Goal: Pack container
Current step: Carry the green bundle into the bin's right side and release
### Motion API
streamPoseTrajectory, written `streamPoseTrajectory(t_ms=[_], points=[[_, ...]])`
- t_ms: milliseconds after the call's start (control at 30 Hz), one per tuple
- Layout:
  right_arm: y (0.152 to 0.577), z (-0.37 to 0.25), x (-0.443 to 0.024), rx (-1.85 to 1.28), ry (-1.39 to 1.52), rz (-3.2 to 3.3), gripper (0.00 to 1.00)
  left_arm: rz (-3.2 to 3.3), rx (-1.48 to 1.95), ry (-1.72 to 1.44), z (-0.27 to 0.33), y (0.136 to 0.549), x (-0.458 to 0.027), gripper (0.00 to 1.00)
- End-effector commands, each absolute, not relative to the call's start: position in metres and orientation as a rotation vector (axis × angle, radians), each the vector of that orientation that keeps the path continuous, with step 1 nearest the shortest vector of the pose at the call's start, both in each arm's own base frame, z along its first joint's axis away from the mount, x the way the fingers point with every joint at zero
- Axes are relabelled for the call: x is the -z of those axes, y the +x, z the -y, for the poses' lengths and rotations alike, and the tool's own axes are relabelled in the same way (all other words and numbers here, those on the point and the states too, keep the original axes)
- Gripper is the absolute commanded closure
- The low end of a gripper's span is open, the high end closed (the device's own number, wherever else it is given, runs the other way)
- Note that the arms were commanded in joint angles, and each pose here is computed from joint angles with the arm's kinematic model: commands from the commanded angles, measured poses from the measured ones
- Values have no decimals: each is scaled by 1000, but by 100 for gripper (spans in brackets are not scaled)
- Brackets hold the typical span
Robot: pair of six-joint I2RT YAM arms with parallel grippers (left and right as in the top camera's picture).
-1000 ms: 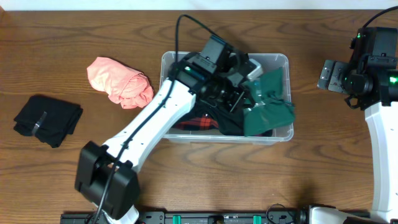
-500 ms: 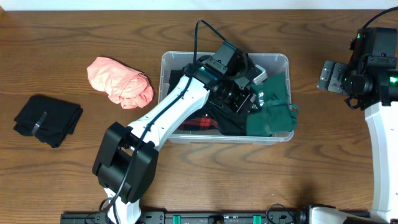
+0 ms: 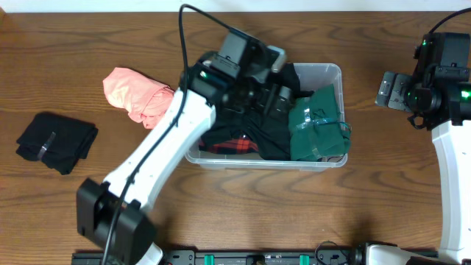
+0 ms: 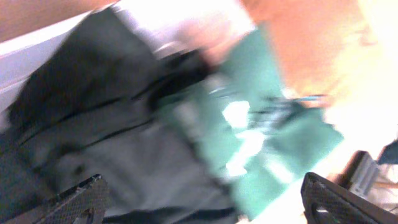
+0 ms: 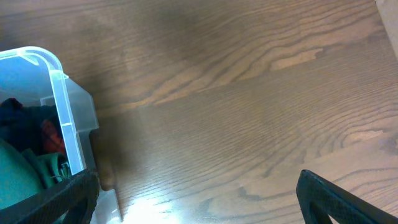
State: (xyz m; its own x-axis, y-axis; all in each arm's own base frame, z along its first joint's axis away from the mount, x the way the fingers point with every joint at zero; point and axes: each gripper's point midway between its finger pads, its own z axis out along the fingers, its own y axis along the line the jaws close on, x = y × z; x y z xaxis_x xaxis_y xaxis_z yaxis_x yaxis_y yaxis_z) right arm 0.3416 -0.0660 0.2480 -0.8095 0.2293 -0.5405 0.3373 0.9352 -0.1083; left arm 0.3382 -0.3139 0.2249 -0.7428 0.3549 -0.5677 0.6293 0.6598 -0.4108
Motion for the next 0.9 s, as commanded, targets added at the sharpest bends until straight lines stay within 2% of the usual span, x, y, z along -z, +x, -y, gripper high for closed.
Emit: streamPoseTrajectory(t_ms=[0, 33, 167, 400, 600, 733, 833, 867], points=[[340, 70, -252, 267, 434, -2534, 1, -2427, 805, 837, 342, 319, -221, 10], [340, 70, -252, 267, 434, -2534, 1, -2437, 740, 839, 346, 318, -213, 13], [339, 70, -252, 267, 435, -2534, 1, -2469, 569, 883, 360, 313, -182, 13], [339, 68, -251, 258, 432, -2538, 1, -2555, 526, 953, 385, 314, -112, 13], [339, 68, -251, 258, 432, -2538, 1, -2668, 462, 978, 383, 314, -51, 12], [339, 68, -251, 258, 432, -2538, 1, -2692, 313, 946, 363, 322, -45, 12], [339, 68, -251, 258, 432, -2538, 1, -2676, 216, 919, 349, 329, -59, 0], [339, 68, -251, 258, 432, -2538, 1, -2671, 214, 913, 346, 329, -68, 2]])
